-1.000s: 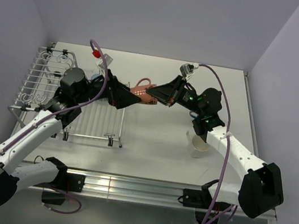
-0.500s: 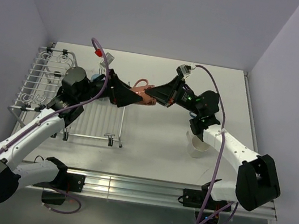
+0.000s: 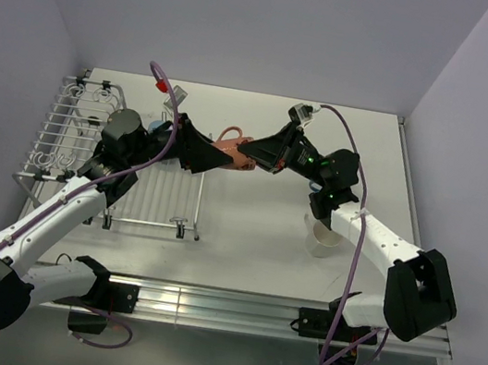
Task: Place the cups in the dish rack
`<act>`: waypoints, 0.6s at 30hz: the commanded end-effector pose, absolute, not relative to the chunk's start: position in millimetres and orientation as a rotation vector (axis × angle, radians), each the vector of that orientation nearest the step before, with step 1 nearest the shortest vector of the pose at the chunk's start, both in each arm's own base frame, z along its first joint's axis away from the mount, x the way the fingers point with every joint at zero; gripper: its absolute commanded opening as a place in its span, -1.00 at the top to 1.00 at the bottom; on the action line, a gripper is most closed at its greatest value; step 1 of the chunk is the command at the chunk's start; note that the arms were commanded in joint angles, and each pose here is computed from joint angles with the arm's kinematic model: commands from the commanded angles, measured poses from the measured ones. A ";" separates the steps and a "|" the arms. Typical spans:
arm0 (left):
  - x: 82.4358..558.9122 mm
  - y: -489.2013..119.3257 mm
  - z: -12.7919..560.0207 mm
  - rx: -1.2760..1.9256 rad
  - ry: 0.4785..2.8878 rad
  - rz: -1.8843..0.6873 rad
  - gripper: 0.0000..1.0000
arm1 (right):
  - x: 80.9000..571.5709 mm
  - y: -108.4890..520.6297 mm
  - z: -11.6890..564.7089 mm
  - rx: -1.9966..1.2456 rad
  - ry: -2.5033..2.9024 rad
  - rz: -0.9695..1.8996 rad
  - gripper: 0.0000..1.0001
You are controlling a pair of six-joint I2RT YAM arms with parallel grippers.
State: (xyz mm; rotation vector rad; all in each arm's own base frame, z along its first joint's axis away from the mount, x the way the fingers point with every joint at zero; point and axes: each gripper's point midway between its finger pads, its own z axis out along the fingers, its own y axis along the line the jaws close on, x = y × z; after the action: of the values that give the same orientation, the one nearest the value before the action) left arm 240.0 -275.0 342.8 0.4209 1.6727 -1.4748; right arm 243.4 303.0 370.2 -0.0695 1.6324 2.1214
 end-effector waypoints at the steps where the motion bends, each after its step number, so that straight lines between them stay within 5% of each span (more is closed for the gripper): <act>1: 222.9 -281.8 355.0 0.497 1.626 -1.531 0.53 | 236.2 301.3 389.3 -0.147 1.516 2.120 1.00; 3: 222.1 -281.1 360.9 0.495 1.615 -1.523 0.98 | 237.3 301.3 388.2 -0.138 1.519 2.106 0.95; 18: 228.0 -260.2 396.2 0.415 1.612 -1.342 1.00 | 261.0 278.2 365.6 0.019 1.686 1.641 0.06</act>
State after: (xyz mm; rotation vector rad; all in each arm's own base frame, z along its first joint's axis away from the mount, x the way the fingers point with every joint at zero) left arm 234.2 -266.3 347.6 0.3716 1.7627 -1.3745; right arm 251.5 286.9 359.2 0.0026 1.7002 1.7759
